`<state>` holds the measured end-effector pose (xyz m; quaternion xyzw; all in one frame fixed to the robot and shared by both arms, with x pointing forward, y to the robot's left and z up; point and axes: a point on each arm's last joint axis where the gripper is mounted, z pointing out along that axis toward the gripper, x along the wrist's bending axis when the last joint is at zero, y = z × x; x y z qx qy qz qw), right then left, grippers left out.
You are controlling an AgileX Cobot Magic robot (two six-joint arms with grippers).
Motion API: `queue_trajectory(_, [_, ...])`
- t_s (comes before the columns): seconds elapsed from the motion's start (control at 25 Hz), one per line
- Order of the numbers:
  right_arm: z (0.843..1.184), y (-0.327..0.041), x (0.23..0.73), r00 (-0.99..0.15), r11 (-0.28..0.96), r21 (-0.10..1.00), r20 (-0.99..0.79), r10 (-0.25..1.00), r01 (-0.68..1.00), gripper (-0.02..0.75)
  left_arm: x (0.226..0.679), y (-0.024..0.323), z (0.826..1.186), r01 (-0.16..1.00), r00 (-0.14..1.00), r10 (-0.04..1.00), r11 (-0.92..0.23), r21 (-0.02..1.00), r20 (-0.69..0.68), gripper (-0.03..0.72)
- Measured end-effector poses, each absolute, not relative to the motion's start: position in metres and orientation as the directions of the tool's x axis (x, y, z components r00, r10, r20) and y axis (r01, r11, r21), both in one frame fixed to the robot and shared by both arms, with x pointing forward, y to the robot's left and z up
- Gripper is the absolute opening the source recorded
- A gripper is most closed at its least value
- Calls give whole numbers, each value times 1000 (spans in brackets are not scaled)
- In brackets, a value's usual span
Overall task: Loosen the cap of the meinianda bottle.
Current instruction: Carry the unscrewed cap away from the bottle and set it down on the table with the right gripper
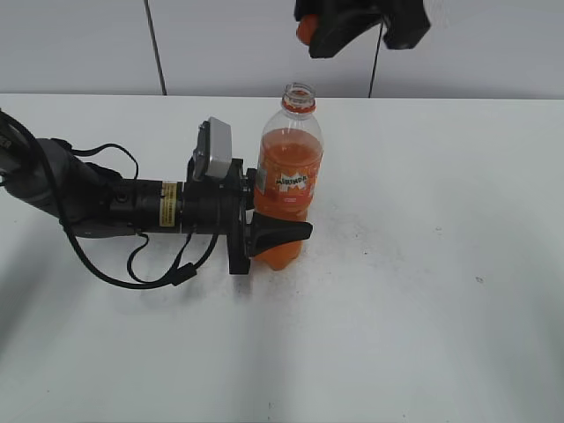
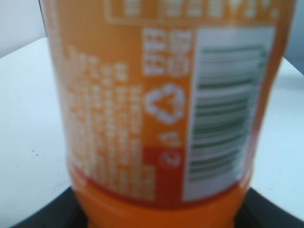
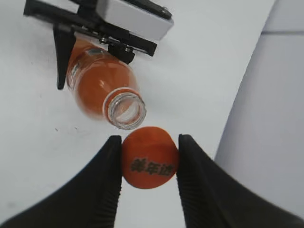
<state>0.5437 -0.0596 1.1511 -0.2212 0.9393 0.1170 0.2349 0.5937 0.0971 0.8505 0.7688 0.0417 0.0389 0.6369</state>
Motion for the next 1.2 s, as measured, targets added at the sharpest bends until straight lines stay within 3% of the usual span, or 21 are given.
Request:
queue_trajectory(0.12, [1151,-63,547,-891,958,231,-451,-50,-170,272,594,97,851,16,993,115,-185,983,6,384])
queue_trajectory(0.32, [1151,-69,551,-871,935,321,-405,278,149,272,594,97,851,16,993,115,-184,983,5,384])
queue_trajectory(0.56, [1152,-86,562,-742,795,414,-327,585,444,272,594,97,851,16,993,116,-185,983,6,384])
queue_trajectory(0.72, [1152,-119,582,-583,603,474,-208,785,642,272,594,97,851,16,993,116,-185,983,6,384])
queue_trajectory(0.96, [1148,-168,604,-395,383,489,-84,915,784,272,594,97,851,16,993,116,-185,983,6,384])
queue_trajectory(1.2, [1112,-211,612,-280,282,380,-61,958,881,272,594,97,851,16,993,116,-185,983,6,384])
